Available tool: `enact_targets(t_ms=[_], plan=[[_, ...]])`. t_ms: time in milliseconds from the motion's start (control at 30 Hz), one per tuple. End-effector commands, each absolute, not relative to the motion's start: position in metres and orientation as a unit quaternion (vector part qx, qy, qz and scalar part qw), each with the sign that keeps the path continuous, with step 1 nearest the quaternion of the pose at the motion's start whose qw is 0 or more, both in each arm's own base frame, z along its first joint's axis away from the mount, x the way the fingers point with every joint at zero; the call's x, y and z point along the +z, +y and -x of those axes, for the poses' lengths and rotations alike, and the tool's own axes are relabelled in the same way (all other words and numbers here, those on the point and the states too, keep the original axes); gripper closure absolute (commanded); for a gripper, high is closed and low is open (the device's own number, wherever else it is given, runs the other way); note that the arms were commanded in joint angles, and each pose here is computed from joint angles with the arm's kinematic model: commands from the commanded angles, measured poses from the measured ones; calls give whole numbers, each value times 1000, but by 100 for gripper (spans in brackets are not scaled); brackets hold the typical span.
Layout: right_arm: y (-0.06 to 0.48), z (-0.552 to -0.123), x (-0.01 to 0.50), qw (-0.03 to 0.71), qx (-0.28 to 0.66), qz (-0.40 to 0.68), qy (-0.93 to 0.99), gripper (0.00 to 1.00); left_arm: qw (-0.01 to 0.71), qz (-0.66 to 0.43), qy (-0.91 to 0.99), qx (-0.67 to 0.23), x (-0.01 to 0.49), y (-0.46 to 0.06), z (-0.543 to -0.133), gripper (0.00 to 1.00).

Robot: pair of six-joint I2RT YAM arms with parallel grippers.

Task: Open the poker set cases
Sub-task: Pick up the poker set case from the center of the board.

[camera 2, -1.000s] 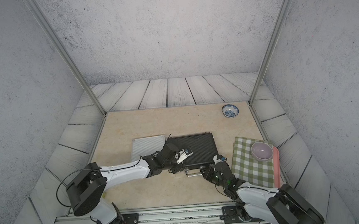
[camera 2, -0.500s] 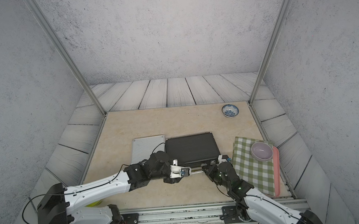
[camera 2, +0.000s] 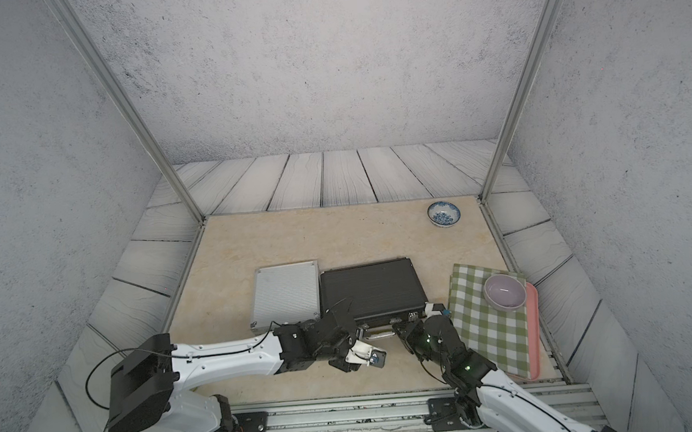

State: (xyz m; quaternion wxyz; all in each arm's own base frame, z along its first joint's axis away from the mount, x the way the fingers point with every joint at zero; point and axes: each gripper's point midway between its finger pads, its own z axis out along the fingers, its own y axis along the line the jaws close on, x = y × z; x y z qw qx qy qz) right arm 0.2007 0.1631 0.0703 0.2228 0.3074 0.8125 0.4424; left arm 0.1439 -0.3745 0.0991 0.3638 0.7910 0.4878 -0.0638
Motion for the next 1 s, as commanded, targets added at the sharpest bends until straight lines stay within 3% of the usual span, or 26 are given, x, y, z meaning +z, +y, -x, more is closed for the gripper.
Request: enact_targets(t_ms=[0, 267, 433, 633, 767, 867, 967], plan=[[179, -215, 116, 250, 497, -282, 782, 98, 397, -770, 499, -25, 108, -384, -162, 44], [187, -220, 140, 252, 518, -268, 772, 98, 404, -760, 509, 18, 105, -382, -174, 47], [189, -220, 142, 252, 523, -267, 769, 98, 424, -744, 515, 40, 110, -388, -187, 54], [192, -219, 148, 250, 527, -256, 771, 98, 449, -723, 523, 54, 124, -391, -196, 70], [193, -216, 153, 251, 521, -238, 780, 96, 457, -718, 522, 56, 133, -389, -199, 97], [190, -214, 159, 265, 499, -214, 797, 88, 456, -717, 525, 42, 139, -388, -198, 100], [182, -211, 174, 298, 456, -166, 822, 59, 454, -714, 532, 21, 146, -386, -199, 100]])
